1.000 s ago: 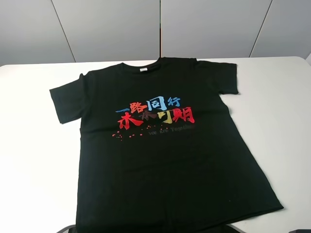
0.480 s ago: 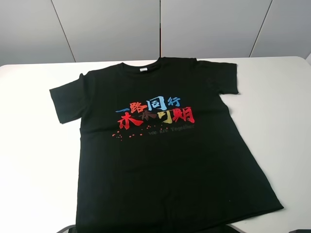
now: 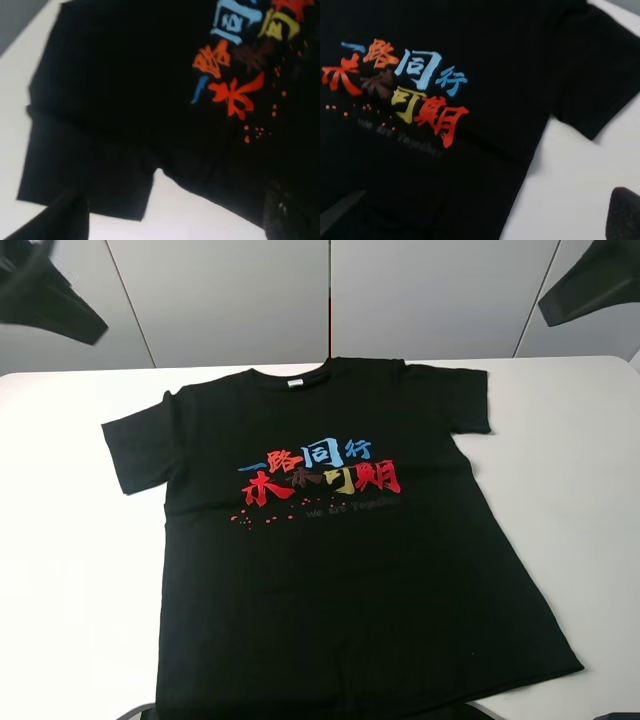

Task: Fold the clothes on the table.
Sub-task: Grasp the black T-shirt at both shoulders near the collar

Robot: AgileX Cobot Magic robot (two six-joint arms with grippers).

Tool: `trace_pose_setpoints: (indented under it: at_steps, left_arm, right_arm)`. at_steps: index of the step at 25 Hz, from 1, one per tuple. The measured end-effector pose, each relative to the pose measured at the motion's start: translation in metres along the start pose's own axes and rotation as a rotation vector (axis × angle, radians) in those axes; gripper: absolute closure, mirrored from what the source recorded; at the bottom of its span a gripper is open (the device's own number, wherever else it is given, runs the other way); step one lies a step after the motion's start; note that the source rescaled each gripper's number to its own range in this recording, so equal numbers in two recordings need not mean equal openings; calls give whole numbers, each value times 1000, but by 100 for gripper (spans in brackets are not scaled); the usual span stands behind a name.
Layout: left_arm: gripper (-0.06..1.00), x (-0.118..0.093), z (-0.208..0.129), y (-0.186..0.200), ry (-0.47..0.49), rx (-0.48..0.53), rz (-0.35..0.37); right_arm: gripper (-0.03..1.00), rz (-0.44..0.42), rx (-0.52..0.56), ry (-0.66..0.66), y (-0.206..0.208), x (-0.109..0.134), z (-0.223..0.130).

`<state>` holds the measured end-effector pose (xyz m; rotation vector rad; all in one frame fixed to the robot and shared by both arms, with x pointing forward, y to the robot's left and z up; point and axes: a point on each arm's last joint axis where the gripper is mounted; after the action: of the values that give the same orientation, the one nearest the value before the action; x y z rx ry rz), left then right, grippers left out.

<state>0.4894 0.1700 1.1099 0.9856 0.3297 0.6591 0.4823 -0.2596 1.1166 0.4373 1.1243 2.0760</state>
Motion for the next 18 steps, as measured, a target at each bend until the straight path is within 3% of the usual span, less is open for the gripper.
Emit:
trace_pose_setpoints:
  at_steps: [3,9,18]
  left_arm:
    - [-2,-9,7,-43,-55,94,-51]
    - [-2,-17,-2,-123,-129,321,-112]
    - [-3,-13,-30,-195,-188,546,-155]
  right_arm:
    - [-3,60,67,-3,-30,-11,4]
    - [-3,165,149,66,-71,-3,10]
    - [-3,183,167,79,-91,-1,12]
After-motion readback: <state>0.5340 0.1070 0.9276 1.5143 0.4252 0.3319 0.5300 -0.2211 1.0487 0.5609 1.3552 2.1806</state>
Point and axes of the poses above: a point on each arm's last joint axis where the gripper is mounted, y pointing back along that axis away from the gripper, x along the wrist's bending axis when the last joint is at zero, z = x × y, and after that the axes turned 11 degrees about y, right-handed
